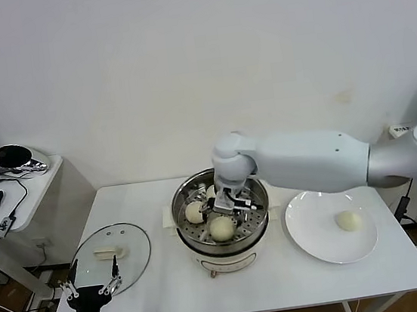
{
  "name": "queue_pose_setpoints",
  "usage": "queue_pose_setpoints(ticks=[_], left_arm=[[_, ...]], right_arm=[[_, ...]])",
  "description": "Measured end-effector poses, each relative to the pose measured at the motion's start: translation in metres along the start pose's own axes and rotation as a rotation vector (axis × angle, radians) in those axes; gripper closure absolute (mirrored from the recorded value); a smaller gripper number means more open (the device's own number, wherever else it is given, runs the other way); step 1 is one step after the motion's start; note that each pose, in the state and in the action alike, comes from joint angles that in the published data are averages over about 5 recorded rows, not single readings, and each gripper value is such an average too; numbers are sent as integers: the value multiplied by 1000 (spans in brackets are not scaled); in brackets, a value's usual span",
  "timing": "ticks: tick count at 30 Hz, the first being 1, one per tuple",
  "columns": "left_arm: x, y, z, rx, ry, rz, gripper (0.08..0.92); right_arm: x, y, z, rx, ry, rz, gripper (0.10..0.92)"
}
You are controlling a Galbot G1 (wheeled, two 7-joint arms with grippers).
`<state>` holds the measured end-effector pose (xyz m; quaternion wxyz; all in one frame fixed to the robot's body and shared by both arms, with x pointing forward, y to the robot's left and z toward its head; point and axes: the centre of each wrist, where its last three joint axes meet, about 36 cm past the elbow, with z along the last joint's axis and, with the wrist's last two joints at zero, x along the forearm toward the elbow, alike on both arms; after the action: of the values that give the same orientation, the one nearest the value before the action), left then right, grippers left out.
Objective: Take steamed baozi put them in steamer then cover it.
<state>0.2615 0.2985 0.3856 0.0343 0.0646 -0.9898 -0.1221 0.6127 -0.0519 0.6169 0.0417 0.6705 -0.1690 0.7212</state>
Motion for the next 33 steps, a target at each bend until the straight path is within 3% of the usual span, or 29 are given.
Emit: queue_pose_setpoints(ticks=[10, 18, 25, 33], left_arm=[[-2, 0, -3, -1, -10, 6, 177], [-1, -1, -4, -2, -15, 21, 177], [-5, -3, -3, -8, -18, 34, 177], [-5, -6, 1, -18, -7, 42, 177]], right_arm=[[69, 42, 28, -144, 54, -2, 200], [101, 136, 56, -480, 118, 10, 200], [96, 239, 76, -776, 168, 34, 200], [53, 330, 85, -990, 199, 28, 200]])
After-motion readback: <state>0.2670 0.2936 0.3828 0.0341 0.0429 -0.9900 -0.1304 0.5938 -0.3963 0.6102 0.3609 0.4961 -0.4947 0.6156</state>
